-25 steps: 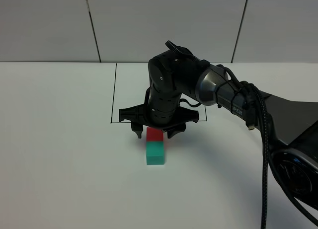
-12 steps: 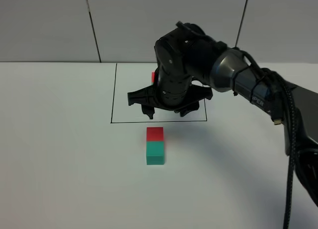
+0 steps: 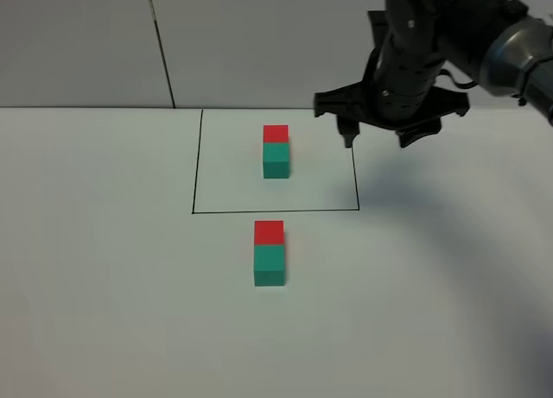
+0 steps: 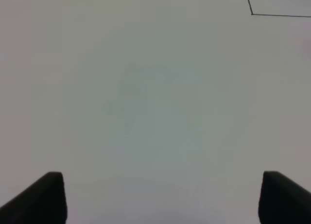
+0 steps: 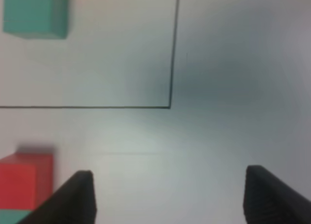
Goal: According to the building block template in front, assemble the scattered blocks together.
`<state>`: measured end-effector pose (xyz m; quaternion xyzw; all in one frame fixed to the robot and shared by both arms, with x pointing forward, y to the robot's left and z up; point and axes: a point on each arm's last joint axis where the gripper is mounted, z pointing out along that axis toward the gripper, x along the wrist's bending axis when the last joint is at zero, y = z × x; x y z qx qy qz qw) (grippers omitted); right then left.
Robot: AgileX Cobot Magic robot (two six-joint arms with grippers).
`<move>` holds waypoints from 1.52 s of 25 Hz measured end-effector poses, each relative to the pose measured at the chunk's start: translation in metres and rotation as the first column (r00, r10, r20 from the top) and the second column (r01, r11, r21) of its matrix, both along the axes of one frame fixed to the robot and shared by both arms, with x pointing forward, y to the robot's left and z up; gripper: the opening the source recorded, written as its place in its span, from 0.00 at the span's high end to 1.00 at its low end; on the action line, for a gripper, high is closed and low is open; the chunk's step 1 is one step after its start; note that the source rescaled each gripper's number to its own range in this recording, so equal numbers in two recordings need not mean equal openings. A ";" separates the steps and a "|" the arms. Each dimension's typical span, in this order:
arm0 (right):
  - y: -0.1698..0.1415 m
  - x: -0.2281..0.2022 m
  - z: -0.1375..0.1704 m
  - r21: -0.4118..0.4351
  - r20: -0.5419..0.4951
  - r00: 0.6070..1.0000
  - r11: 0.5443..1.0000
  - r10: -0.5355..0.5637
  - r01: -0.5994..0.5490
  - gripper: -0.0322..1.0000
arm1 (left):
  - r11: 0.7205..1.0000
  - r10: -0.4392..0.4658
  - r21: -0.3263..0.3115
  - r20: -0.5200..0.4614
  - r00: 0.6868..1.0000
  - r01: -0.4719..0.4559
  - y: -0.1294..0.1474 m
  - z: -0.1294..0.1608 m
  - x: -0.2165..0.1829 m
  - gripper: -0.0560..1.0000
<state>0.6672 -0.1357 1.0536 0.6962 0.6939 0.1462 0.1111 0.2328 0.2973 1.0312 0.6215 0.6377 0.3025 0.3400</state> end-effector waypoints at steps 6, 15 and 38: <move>-0.064 0.011 0.017 -0.023 0.019 0.997 0.997 -0.072 0.073 0.34 | 1.000 0.000 0.000 0.000 1.000 0.000 0.000 0.000 0.000 0.09; -0.130 0.002 0.029 -0.018 0.008 0.986 0.986 -0.164 0.164 0.34 | 1.000 0.000 0.000 0.000 1.000 0.000 0.000 0.000 0.000 0.09; -0.162 -0.108 0.059 -0.074 0.078 0.979 0.978 -0.188 0.194 0.34 | 1.000 0.000 0.000 0.000 1.000 0.000 0.000 0.000 0.000 0.09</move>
